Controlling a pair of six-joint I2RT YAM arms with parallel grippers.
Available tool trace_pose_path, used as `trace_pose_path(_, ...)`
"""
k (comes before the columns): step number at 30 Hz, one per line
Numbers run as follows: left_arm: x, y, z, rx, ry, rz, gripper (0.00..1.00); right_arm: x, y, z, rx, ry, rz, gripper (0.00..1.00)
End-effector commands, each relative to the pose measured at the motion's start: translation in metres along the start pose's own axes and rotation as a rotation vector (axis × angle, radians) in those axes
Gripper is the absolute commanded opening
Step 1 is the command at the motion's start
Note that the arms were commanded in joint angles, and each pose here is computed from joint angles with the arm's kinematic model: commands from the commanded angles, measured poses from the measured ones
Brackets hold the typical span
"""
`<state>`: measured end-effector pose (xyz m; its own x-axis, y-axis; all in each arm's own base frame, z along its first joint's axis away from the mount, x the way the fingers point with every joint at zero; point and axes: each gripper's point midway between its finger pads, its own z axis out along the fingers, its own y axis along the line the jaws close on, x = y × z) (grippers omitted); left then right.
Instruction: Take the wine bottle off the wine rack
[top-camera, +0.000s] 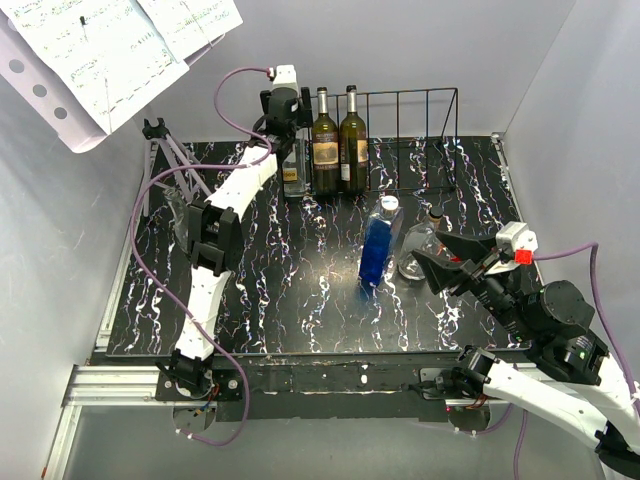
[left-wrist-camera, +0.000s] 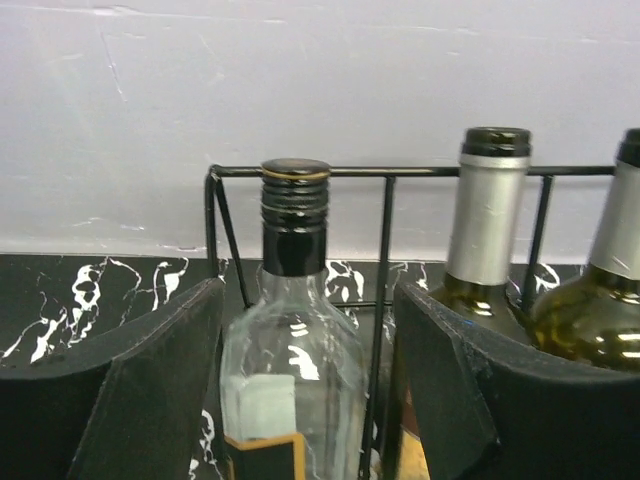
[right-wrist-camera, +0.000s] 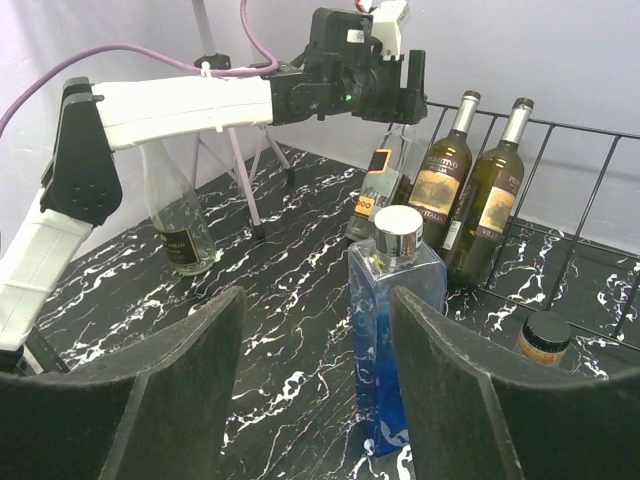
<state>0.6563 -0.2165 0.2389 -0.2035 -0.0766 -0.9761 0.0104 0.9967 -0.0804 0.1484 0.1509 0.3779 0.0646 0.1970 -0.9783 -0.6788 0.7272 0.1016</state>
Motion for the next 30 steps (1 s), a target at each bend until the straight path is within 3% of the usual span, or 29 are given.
trace_pose_path(1, -0.042, 0.004, 0.007, 0.017, -0.129, -0.026, 0.67, -0.018, -0.004, -0.004, 0.019, -0.050, 0.016, 0.66)
trace_pose_path(6, -0.032, 0.014, 0.018, 0.015, -0.119, -0.053, 0.67, -0.021, -0.005, -0.004, 0.022, -0.047, 0.000, 0.67)
trace_pose_path(13, -0.018, -0.003, 0.030, 0.101, -0.125, -0.044, 0.66, -0.024, -0.006, 0.002, 0.032, -0.053, -0.029, 0.67)
trace_pose_path(20, 0.004, -0.001, 0.040, 0.083, -0.100, -0.049, 0.60, -0.024, -0.005, 0.007, 0.034, -0.041, -0.037, 0.67)
trace_pose_path(25, 0.006, -0.005, 0.041, 0.105, -0.100, -0.044, 0.42, -0.022, -0.007, 0.011, 0.044, -0.028, -0.091, 0.67)
trace_pose_path(30, -0.022, -0.016, 0.022, 0.188, -0.169, -0.035, 0.24, -0.020, -0.005, 0.015, 0.038, -0.031, -0.089, 0.67)
